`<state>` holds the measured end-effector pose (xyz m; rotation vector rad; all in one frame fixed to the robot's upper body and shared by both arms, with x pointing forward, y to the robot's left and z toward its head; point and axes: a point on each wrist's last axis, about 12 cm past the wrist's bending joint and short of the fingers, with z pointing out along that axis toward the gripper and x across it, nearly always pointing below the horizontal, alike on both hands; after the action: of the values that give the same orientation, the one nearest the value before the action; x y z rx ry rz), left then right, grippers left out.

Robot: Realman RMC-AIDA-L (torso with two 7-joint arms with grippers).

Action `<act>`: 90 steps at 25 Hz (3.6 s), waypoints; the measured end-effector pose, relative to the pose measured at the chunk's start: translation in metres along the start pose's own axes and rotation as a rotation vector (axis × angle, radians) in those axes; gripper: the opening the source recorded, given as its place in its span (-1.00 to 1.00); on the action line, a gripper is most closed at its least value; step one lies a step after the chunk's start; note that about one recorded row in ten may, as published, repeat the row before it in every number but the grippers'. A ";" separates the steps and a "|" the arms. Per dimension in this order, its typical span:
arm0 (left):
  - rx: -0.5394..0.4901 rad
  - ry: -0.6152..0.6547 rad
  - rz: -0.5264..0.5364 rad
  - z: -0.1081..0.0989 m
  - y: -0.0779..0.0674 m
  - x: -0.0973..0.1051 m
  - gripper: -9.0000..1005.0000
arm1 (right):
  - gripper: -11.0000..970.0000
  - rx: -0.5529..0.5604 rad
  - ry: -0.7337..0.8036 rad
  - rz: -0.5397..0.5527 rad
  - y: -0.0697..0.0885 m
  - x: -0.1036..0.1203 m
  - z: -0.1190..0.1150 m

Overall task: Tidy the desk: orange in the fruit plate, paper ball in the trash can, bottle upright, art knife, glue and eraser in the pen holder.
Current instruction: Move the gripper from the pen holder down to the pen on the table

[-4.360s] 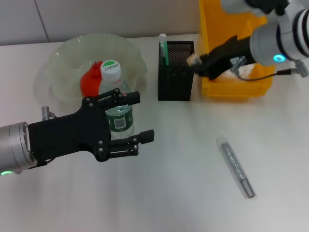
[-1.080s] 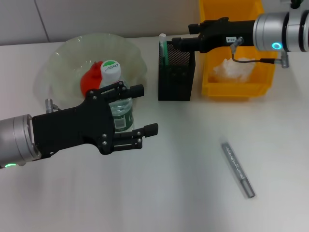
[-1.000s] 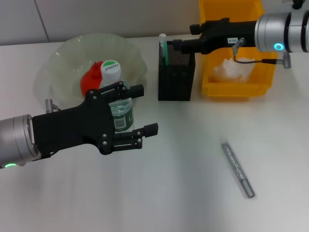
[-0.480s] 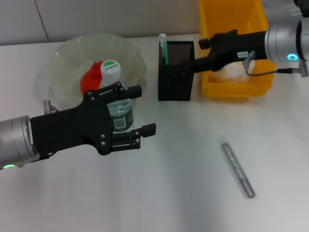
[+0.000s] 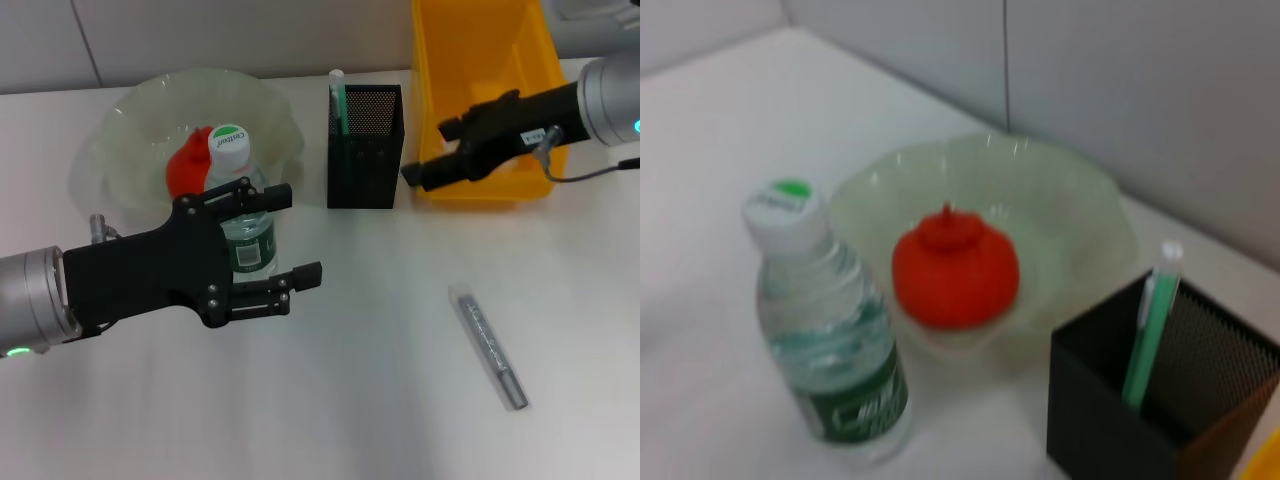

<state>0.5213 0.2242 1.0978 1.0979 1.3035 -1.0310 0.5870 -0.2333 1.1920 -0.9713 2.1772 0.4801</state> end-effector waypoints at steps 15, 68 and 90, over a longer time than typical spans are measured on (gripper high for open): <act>0.005 0.005 -0.020 0.000 -0.002 0.003 0.62 | 0.70 0.008 0.222 0.050 0.026 -0.006 -0.018; 0.033 0.008 -0.012 0.005 -0.005 0.004 0.62 | 0.63 0.000 0.671 0.197 0.027 0.008 0.021; 0.033 0.014 -0.011 0.004 -0.005 0.004 0.62 | 0.53 0.005 0.687 0.118 0.034 0.008 0.050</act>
<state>0.5173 0.2192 1.0931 1.1259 1.3088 -1.0583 0.5798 -0.1871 1.1530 -1.1226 2.8538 0.2032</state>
